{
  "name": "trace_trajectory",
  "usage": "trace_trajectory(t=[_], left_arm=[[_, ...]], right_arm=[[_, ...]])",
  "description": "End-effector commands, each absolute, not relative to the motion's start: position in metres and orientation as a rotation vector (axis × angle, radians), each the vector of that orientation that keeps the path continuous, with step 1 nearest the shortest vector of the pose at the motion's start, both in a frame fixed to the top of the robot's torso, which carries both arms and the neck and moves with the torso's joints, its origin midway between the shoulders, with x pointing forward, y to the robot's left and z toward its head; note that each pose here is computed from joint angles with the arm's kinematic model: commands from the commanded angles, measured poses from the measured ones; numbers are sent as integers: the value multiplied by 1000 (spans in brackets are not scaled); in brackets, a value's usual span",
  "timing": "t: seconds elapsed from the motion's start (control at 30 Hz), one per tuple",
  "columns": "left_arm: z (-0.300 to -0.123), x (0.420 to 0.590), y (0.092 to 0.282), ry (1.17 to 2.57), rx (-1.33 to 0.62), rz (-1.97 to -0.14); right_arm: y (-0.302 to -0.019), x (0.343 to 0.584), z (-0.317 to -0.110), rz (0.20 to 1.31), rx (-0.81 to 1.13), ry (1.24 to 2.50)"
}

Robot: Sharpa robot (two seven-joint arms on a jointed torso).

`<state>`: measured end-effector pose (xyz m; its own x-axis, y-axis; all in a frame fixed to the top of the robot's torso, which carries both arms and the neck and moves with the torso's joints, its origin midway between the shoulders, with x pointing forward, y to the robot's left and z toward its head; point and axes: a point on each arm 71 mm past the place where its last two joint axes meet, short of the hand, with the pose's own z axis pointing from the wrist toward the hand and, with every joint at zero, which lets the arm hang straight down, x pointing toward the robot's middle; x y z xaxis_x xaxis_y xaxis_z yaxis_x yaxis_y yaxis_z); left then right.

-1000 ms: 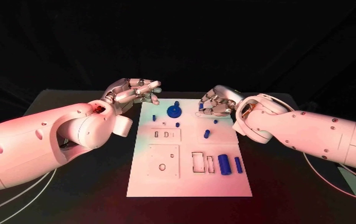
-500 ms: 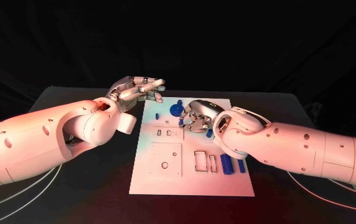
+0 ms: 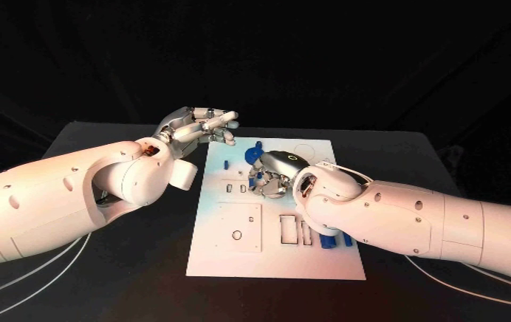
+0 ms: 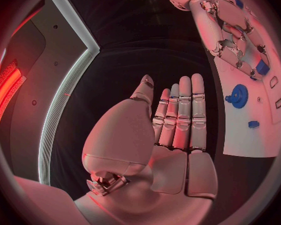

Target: Assemble the parts on the task board

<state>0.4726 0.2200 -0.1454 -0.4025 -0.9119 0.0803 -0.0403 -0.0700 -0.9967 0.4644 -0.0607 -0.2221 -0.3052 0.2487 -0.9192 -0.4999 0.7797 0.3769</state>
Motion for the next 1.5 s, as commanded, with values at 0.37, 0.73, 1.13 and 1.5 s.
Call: trace_trajectory(t=[0.37,0.73,1.13,1.5], left_arm=[[-144,472,218,1499,-1054,-1582],[-144,472,219,1500,-1054,-1582],[-145,472,218,1502,-1054,-1584],[-145,472,219,1502,-1056,-1584]], right_arm=[[-53,463,-229,703,-243,1731],[-53,462,-235,692,-256,1756],[-53,461,-236,686,-260,1761],[-52,461,-236,689,-255,1751]])
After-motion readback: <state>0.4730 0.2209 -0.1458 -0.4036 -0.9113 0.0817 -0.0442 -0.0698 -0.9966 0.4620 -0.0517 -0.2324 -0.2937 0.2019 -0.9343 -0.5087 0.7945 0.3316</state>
